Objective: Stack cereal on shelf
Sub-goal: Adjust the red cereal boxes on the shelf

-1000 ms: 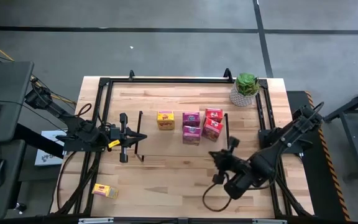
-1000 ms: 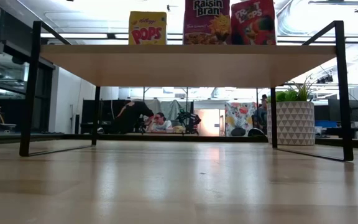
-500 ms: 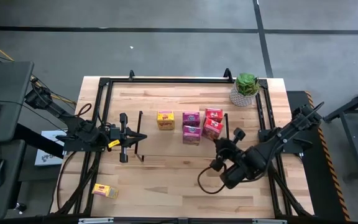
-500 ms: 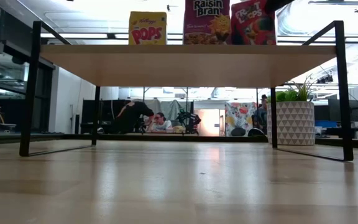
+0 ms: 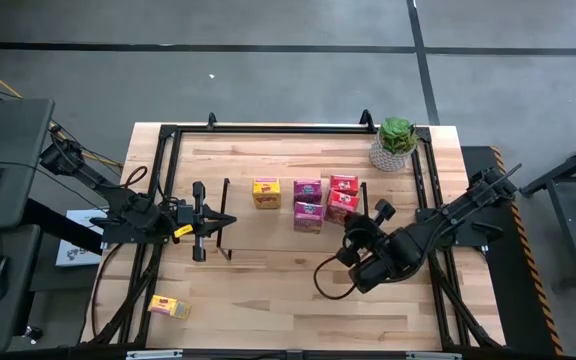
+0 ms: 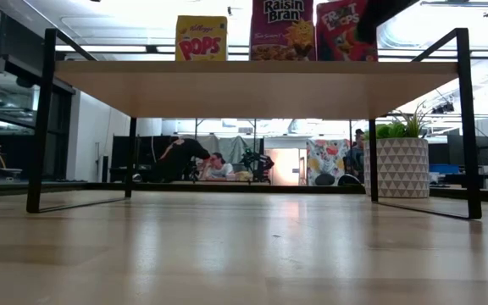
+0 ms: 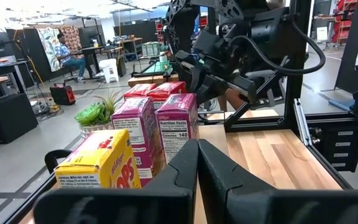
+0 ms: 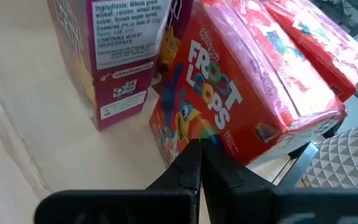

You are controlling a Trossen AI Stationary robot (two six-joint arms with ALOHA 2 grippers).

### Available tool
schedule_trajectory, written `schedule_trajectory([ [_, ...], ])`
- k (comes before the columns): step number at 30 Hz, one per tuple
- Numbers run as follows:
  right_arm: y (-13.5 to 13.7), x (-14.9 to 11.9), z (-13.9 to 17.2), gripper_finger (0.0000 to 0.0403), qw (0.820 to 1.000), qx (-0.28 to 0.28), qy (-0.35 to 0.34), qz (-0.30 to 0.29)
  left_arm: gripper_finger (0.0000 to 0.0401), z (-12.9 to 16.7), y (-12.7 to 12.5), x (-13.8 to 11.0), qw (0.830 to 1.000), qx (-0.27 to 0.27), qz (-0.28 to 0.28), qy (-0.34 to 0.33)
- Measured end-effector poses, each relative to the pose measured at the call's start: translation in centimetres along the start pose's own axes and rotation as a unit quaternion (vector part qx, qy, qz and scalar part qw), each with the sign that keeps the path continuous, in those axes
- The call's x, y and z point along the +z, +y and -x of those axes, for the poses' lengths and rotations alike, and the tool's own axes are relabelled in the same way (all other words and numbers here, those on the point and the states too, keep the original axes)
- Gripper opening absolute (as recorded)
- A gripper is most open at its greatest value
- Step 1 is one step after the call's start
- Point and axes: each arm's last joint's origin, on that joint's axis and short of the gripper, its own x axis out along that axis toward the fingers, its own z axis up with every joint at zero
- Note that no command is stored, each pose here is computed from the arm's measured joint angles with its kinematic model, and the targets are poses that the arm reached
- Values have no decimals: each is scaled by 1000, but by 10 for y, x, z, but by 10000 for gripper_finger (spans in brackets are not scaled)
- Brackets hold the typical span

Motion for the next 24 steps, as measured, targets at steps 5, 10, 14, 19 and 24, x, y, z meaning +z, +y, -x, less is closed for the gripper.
schedule_trajectory([
  [5, 0, -2, 0, 0, 999, 10, 30, 8, 3, 0, 0, 0, 1000, 0, 0, 0],
  [10, 4, 2, 6, 0, 995, 54, 62, 55, 3, 0, 0, 0, 1000, 0, 0, 0],
  [14, 8, 25, 31, 0, 990, 114, 18, 81, 3, 0, 0, 0, 1000, 0, 1, -1],
  [19, -11, 73, 62, 0, 989, 100, -86, 60, 3, 0, 0, 0, 1000, 0, 1, -1],
  [24, -61, 120, 50, 0, 997, 30, -71, -5, 3, 0, 0, 0, 1000, 0, 1, -1],
])
